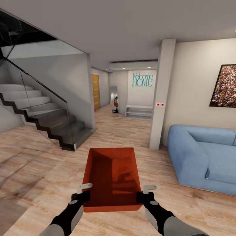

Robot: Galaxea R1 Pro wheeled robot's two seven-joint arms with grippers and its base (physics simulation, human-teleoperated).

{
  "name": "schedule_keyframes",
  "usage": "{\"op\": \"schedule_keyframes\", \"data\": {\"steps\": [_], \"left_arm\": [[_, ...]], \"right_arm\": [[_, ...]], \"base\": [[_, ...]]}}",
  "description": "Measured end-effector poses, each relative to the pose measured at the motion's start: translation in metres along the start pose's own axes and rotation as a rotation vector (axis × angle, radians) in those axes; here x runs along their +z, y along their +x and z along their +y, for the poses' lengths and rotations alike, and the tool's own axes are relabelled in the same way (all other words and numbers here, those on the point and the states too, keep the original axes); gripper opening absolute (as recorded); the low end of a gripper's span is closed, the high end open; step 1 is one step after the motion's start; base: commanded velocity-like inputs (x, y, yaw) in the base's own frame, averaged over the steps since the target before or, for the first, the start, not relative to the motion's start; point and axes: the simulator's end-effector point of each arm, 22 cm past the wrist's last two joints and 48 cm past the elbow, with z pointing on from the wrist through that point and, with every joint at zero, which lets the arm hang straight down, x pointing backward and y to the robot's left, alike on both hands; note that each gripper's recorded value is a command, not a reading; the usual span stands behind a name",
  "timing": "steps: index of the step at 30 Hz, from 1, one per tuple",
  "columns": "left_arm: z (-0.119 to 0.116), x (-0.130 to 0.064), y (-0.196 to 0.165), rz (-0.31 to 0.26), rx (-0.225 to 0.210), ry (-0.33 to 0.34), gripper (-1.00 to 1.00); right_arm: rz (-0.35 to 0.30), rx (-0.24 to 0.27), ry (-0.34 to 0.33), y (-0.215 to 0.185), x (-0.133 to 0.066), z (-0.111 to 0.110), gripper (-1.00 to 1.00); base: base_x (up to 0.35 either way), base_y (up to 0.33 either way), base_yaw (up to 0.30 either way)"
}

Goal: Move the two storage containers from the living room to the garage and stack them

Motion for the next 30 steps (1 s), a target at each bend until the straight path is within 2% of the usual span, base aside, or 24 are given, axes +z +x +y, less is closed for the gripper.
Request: {"op": "schedule_keyframes", "data": {"steps": [30], "left_arm": [[0.0000,0.0000,-0.0005,-0.001,-0.001,0.001,-1.00]], "right_arm": [[0.000,0.000,0.000,0.0000,0.0000,0.0001,-1.00]], "base": [[0.320,0.000,0.000]]}}
